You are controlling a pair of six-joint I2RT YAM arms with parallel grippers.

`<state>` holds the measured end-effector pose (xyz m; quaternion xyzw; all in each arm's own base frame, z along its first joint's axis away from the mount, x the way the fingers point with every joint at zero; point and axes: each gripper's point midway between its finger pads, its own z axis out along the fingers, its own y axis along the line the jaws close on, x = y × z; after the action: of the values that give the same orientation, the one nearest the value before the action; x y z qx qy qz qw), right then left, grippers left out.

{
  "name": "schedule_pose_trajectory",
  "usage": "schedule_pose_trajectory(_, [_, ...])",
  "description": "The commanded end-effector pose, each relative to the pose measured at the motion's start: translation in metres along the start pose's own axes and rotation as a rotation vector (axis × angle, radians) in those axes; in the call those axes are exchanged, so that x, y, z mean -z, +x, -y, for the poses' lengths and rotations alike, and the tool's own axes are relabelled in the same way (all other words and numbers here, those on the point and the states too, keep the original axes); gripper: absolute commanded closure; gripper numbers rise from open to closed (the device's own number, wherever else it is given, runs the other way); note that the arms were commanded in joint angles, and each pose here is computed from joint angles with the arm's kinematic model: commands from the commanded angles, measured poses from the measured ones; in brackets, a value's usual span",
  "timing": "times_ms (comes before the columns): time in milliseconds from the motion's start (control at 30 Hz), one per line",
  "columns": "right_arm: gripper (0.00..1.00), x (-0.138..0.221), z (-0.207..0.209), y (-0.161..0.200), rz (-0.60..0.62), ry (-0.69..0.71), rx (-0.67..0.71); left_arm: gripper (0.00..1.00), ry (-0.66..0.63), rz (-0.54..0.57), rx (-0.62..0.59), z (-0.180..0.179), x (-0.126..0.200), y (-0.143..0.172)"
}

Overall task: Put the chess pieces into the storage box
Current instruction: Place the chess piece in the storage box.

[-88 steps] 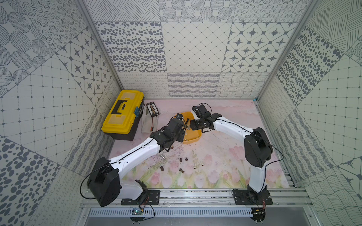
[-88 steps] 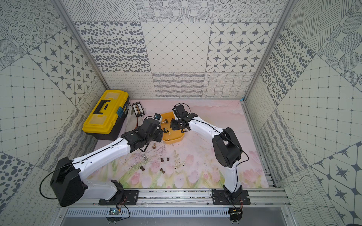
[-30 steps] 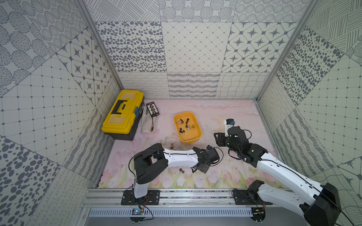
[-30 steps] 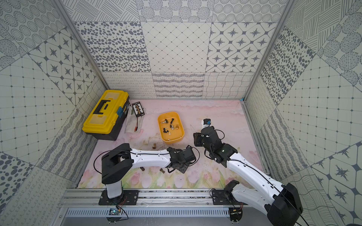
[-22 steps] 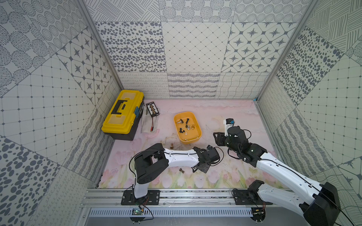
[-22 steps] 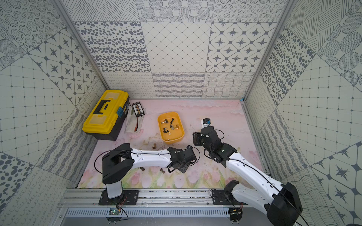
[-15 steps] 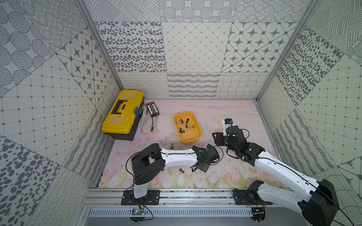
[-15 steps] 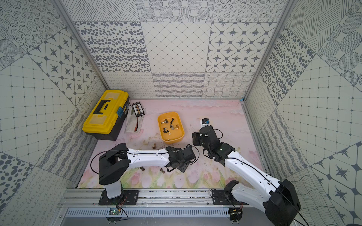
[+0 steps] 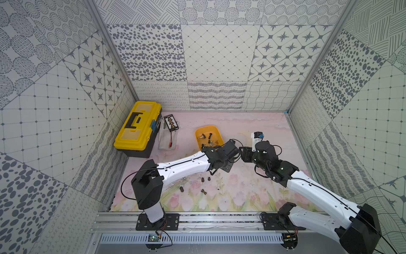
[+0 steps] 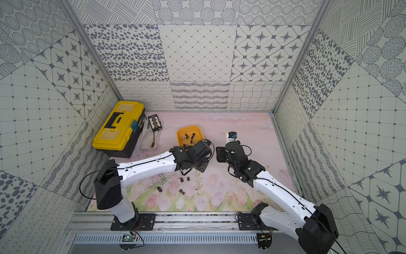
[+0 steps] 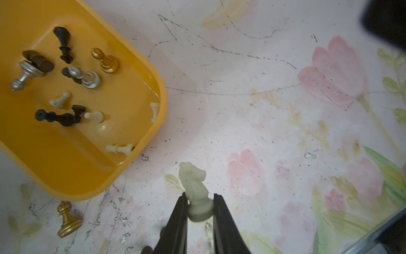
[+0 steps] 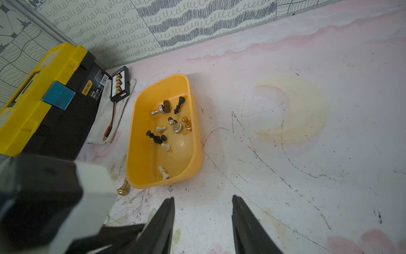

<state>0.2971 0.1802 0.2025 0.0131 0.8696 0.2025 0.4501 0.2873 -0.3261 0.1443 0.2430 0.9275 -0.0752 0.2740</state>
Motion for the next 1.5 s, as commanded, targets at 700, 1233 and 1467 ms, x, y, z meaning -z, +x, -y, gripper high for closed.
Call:
schedule_pose_trajectory(700, [0.52, 0.002, 0.016, -0.014, 0.033, 0.034, -0.002, 0.86, -0.005, -0.074, 0.167, -0.15, -0.106, -0.078])
schedule_pose_trajectory(1233, [0.52, 0.003, 0.015, -0.008, 0.012, 0.012, -0.022, 0.75, 0.056, -0.066, 0.184, -0.14, -0.132, -0.093])
schedule_pose_trajectory(1467, [0.52, 0.004, 0.01, -0.009, 0.007, -0.007, -0.028, 0.55, 0.051, -0.075, 0.199, -0.14, -0.128, -0.099])
